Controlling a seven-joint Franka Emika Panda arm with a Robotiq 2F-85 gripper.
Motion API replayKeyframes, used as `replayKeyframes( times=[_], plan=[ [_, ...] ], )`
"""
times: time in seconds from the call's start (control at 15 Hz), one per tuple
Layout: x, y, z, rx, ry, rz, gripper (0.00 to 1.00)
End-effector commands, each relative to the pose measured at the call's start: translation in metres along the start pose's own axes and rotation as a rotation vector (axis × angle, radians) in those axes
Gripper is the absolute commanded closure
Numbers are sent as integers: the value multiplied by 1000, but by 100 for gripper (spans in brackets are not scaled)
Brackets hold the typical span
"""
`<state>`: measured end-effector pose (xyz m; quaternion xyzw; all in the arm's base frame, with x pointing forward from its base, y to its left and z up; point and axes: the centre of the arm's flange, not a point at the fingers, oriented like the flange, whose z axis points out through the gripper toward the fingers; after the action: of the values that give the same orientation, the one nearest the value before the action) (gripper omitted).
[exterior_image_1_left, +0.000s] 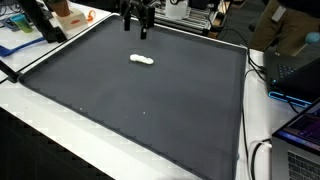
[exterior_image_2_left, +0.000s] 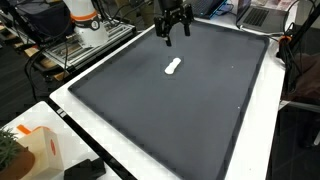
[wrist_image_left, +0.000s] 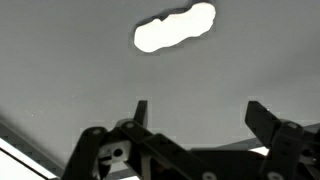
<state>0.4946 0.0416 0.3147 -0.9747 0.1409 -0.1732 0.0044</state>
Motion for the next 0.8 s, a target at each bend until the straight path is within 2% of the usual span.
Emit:
replayKeyframes(
  times=[0.0,0.13,0.33,0.6,0.73],
  plan=[
    [4,2,-5,35,-44,7,0],
    [1,-2,-2,22,-11,-1,0],
    [4,0,-2,30,-13,8,0],
    [25,8,-4,-49,-96,11,0],
    [35,11,-9,-49,-136,24,0]
  ],
)
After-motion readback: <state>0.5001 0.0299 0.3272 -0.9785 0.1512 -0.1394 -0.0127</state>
